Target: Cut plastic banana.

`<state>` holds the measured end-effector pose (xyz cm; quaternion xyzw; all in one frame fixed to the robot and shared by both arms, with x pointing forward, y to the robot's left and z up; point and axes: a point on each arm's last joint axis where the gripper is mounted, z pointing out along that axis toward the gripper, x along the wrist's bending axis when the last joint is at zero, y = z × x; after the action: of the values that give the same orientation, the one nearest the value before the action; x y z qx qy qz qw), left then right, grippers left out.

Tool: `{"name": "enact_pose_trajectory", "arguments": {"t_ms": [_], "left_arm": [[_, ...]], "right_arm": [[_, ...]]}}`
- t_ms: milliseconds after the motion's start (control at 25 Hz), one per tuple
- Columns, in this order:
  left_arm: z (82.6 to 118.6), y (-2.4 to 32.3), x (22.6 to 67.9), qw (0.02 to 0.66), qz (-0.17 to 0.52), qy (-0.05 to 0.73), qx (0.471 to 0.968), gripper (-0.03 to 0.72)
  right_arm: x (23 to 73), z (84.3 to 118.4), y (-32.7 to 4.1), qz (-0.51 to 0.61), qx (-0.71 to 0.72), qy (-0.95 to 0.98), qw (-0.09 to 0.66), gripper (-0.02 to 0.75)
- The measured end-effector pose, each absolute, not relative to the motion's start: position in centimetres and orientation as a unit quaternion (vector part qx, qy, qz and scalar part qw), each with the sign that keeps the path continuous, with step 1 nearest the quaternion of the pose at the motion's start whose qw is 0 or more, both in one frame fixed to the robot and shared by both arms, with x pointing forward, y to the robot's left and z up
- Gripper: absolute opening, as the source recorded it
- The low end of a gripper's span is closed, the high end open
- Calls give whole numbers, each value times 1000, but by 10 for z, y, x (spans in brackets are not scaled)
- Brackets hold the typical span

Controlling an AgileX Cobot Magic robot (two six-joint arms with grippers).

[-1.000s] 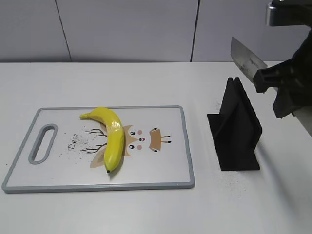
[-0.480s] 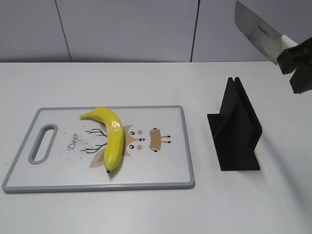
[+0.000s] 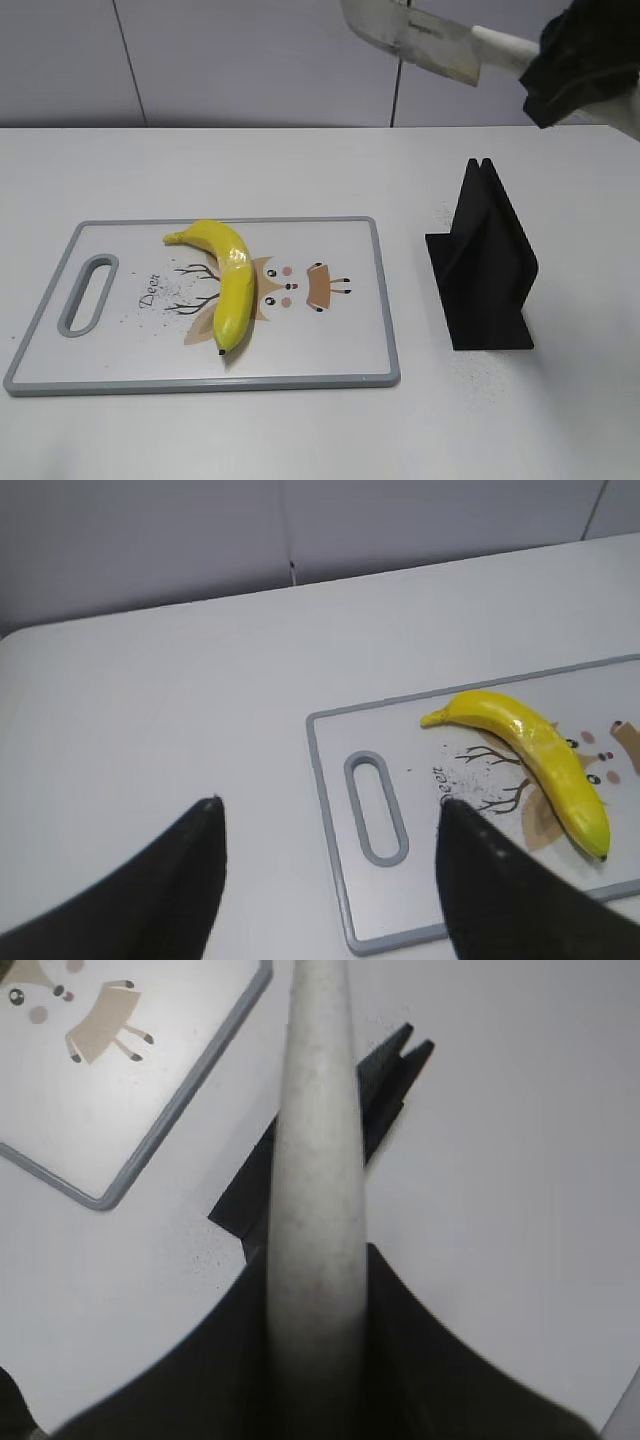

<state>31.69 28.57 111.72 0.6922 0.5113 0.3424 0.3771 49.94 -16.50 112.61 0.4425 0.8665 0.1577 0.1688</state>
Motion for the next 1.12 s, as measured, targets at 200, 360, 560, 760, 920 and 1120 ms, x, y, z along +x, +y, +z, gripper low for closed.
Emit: {"name": "enact_pose_trajectory", "arguments": {"t_ms": [200, 360, 560, 760, 920, 1120], "left_arm": [[1143, 276, 355, 361, 336, 422, 761, 639], [1157, 260, 383, 339, 319, 327, 822, 628], [1162, 233, 416, 305, 268, 218, 887, 610], [1154, 201, 444, 265, 200, 103, 938, 602], [1134, 177, 468, 242, 154, 51, 956, 594], [1102, 164, 493, 214, 110, 43, 970, 593]], "right_arm": [[517, 1128, -148, 159, 321, 919, 163, 160], [528, 1120, -134, 163, 243, 946, 140, 160], [539, 1098, -119, 164, 129, 972, 105, 160], [546, 1080, -108, 169, 40, 981, 82, 160], [547, 1079, -103, 188, -17, 978, 85, 160], [549, 1082, -98, 217, -24, 971, 99, 160]]}}
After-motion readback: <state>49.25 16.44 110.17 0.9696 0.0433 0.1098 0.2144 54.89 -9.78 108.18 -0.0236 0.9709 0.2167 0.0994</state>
